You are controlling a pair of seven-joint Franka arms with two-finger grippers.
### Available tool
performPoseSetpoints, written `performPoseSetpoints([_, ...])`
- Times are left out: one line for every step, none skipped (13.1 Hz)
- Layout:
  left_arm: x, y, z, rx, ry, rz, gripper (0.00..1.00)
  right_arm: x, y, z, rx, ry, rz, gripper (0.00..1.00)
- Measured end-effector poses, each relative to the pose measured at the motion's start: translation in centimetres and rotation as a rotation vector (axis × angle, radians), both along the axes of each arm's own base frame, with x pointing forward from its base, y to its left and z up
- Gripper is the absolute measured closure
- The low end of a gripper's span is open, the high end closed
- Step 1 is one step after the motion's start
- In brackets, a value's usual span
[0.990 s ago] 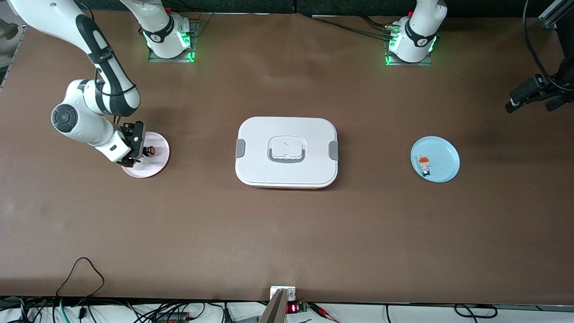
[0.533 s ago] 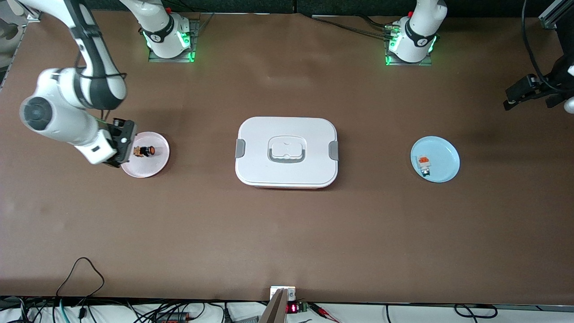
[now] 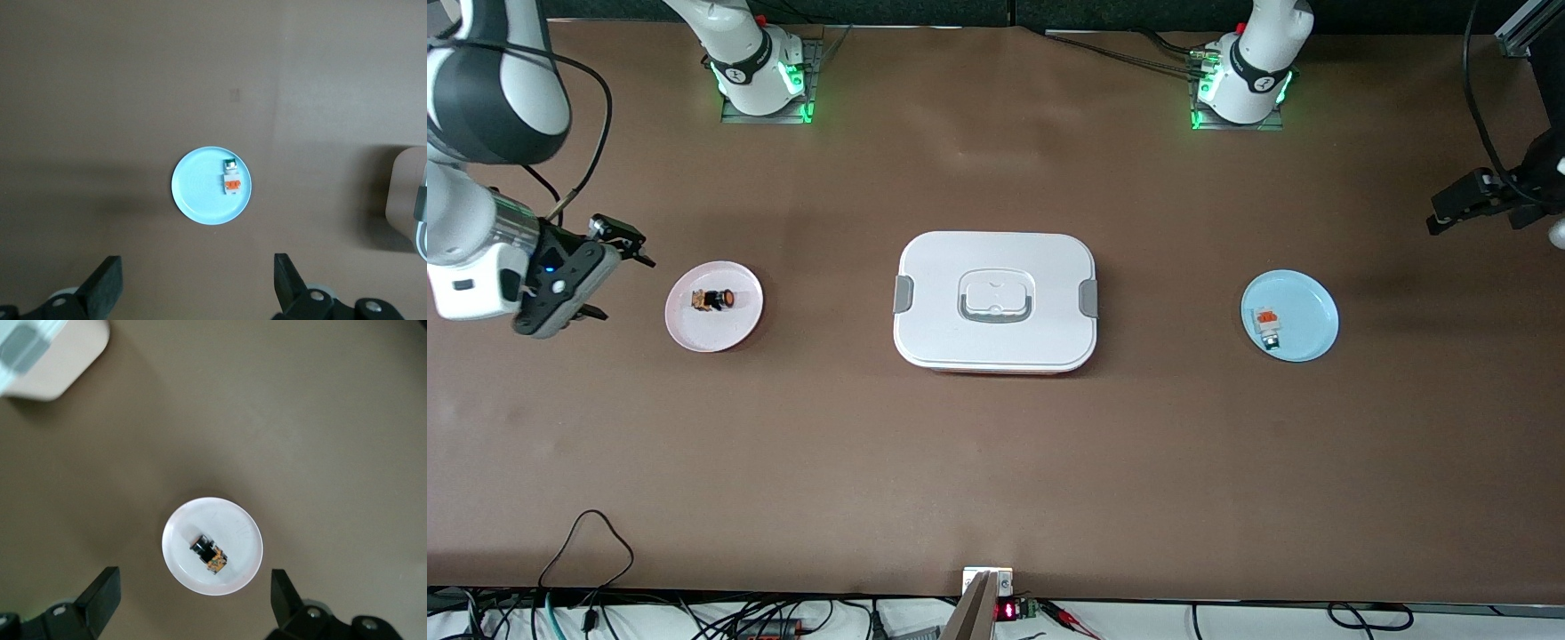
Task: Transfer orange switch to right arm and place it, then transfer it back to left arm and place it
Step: 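Open the right gripper to release the switch on the plate, then raise the right gripper and draw it back from the pink plate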
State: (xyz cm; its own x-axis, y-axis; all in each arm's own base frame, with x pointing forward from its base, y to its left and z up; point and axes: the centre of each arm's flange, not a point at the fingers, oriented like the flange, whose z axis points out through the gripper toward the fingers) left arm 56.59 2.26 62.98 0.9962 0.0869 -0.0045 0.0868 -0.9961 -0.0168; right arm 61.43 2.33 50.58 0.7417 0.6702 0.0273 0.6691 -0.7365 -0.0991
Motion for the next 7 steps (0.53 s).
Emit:
performPoseSetpoints([0.2, 0.1, 0.0, 0.001, -0.001, 0.001, 0.0, 0.1, 0.7, 0.7, -0.003, 0.0, -0.127, 0.0])
performPoseSetpoints([0.4, 0.1, -0.1, 0.001, 0.0, 0.002, 0.0, 0.2, 1.5, 1.0, -0.007, 0.007, -0.259, 0.0])
performPoseSetpoints([0.4, 0.2, -0.1, 0.001, 0.0, 0.003, 0.0, 0.1, 2.4, 1.2, -0.012, 0.021, -0.394, 0.0])
performPoseSetpoints([0.4, 0.2, -0.1, 0.001, 0.001, 0.004, 0.0, 0.0, 3.0, 1.2, -0.022, 0.043, -0.525, 0.0])
performPoseSetpoints([0.4, 0.2, -0.1, 0.0, 0.001, 0.004, 0.0, -0.2, 3.4, 1.3, -0.036, 0.065, -0.633, 0.0])
performPoseSetpoints([0.4, 0.2, -0.1, -0.001, 0.0, 0.004, 0.0, -0.2, 2.8, 1.4, -0.05, 0.073, -0.706, 0.0])
performPoseSetpoints([0.4, 0.2, 0.0, -0.001, 0.001, 0.004, 0.0, 0.0, 0.8, 1.6, -0.065, 0.068, -0.765, 0.0])
